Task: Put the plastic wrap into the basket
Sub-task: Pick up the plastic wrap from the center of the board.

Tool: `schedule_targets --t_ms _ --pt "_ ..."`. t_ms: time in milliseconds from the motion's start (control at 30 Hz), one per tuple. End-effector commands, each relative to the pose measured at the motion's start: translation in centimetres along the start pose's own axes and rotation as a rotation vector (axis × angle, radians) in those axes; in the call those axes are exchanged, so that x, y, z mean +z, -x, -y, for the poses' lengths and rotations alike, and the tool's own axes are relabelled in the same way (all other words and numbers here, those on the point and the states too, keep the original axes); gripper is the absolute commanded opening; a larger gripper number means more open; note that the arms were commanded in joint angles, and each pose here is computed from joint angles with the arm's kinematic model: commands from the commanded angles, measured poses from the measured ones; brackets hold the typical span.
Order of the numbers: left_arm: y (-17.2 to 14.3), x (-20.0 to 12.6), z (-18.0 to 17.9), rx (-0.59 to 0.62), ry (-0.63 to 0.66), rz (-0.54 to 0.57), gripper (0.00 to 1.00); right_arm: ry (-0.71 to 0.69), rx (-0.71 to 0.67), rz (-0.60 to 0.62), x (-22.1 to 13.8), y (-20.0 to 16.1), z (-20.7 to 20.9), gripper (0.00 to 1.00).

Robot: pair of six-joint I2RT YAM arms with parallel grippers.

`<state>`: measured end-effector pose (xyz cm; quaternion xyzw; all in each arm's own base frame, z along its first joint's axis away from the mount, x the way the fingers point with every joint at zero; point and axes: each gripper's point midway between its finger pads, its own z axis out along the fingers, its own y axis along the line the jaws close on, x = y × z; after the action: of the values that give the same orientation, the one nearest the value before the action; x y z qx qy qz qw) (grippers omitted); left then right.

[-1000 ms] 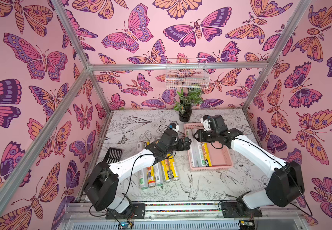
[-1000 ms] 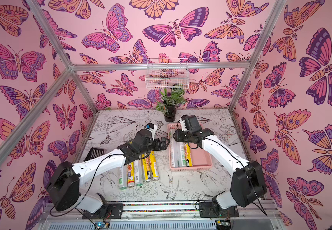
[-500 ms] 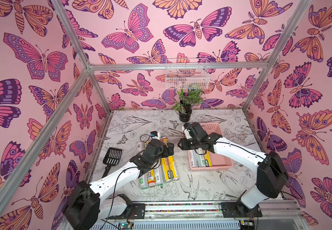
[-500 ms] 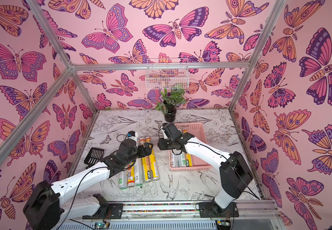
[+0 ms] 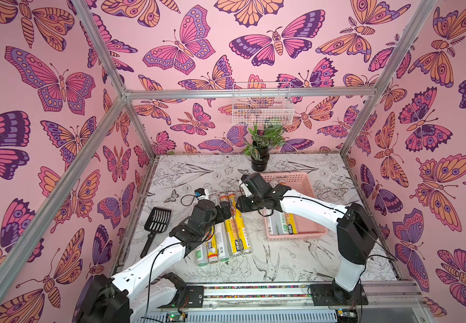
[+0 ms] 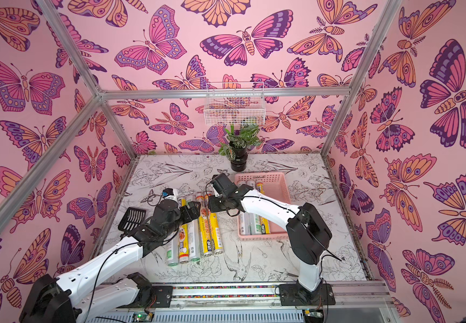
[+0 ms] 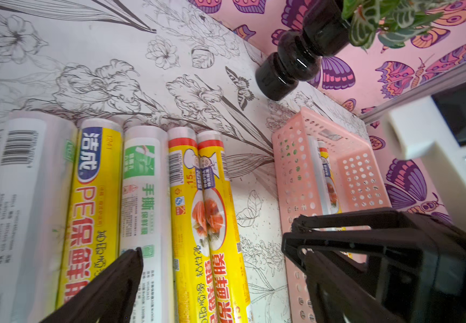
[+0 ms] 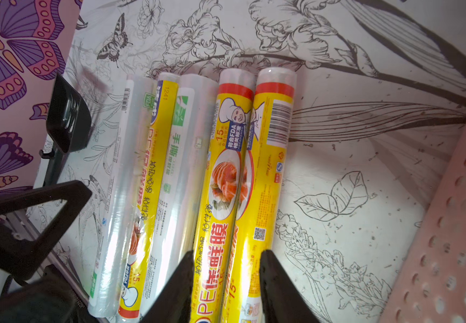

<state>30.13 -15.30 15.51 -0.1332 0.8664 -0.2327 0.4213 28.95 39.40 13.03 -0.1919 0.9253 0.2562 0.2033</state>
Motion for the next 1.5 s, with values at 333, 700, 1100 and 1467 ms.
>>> schedule_targets --t_ms 333,700,1100,1467 --pt "-0.4 -1.5 -6.1 -0.043 0.226 0.01 0.96 0.06 -0.02 -0.098 4.3 -2.9 -4.7 0.42" --pt "0.7 -2.9 -8.4 -0.094 0.352 0.095 0.98 0.007 -0.045 -0.138 7.2 -4.1 -6.7 0.45" --pt "1.4 -4.6 -9.6 -0.072 0.383 0.158 0.98 -0.095 -0.05 -0.135 9.0 -4.8 -5.9 0.47" --pt "2.0 -6.0 -10.0 -0.084 0.38 0.213 0.98 -0.172 -0.057 -0.136 11.0 -5.2 -5.2 0.48"
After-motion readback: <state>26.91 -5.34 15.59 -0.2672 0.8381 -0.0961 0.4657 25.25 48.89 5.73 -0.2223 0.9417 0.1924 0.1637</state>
